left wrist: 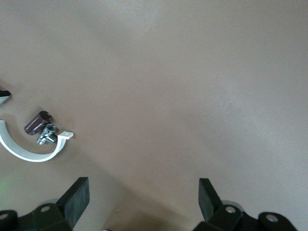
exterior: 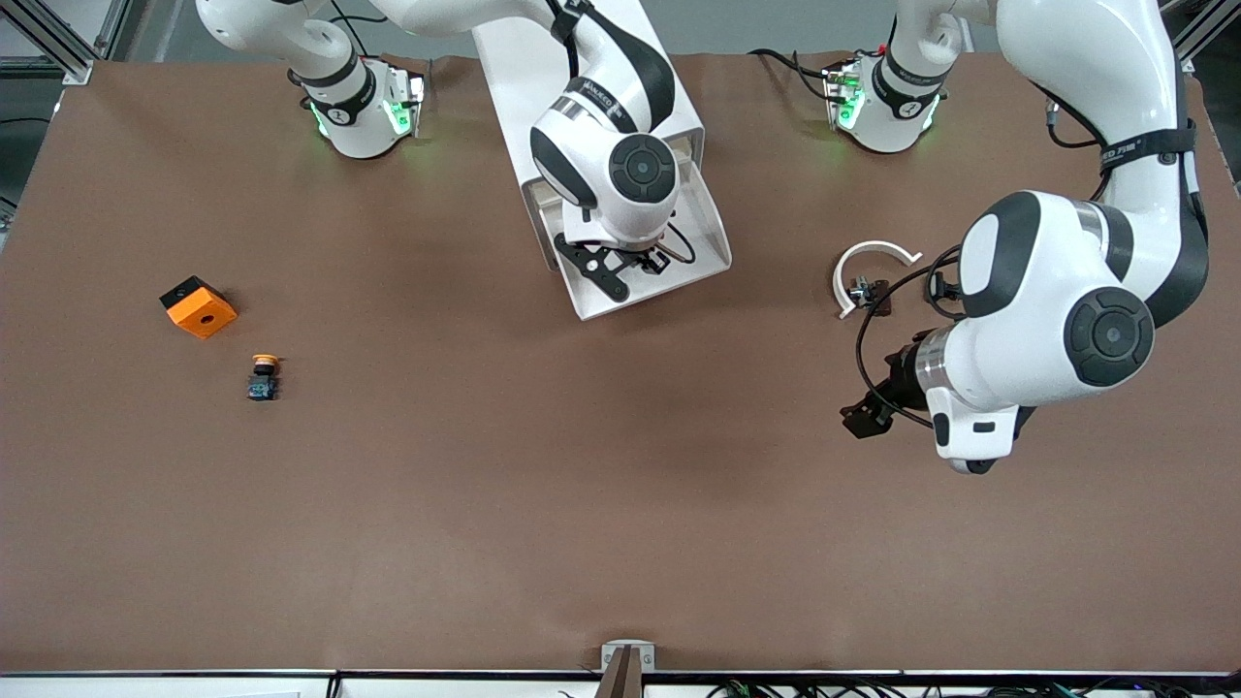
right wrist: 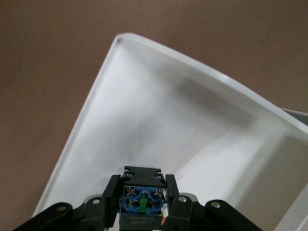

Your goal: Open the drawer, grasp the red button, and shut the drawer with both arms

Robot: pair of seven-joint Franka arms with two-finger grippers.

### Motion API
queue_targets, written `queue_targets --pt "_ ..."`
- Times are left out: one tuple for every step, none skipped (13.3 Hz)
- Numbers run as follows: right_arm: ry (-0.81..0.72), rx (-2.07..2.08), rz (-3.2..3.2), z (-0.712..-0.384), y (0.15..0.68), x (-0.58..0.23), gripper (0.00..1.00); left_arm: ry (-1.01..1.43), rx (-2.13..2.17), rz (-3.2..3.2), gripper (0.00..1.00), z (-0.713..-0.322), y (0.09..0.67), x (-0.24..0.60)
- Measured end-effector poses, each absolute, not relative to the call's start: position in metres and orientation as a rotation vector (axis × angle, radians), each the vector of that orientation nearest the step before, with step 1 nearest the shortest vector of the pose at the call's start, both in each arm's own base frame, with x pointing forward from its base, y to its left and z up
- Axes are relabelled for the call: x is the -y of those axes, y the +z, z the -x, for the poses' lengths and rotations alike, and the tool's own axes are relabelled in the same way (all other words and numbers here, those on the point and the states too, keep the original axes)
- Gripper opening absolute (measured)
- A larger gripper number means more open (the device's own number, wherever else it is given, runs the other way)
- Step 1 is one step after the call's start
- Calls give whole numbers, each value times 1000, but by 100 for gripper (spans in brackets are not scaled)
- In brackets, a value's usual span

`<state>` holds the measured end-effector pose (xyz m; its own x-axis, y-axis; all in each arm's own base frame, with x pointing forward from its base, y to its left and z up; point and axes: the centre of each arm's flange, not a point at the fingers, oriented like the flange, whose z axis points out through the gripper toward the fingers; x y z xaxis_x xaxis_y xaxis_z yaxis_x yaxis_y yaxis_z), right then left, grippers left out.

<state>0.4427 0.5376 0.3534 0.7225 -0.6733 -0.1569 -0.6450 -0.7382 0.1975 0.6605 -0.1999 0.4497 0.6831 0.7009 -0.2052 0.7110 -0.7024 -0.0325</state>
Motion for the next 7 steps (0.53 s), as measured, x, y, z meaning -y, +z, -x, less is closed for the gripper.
queue_targets --pt "-331 1090 -2793 -450 360 -533 42 -315 -1175 -2847 100 -657 451 202" --pt "-336 1105 -2782 -458 368 -525 42 -316 -1163 -2852 100 -654 452 205" --pt "-344 1113 -2772 -467 377 -517 42 -314 -1149 -2856 100 -651 455 209" --pt "-354 1101 -2772 -474 383 -509 42 -313 -1133 -2860 100 -647 458 215" --pt "-366 1072 -2780 -482 389 -500 42 -312 -1117 -2865 100 -643 461 221" --pt "-378 1035 -2794 -491 394 -490 42 -314 -1104 -2869 100 -638 464 225" --pt "-387 992 -2817 -501 401 -478 42 -320 -1091 -2874 100 -633 465 230"
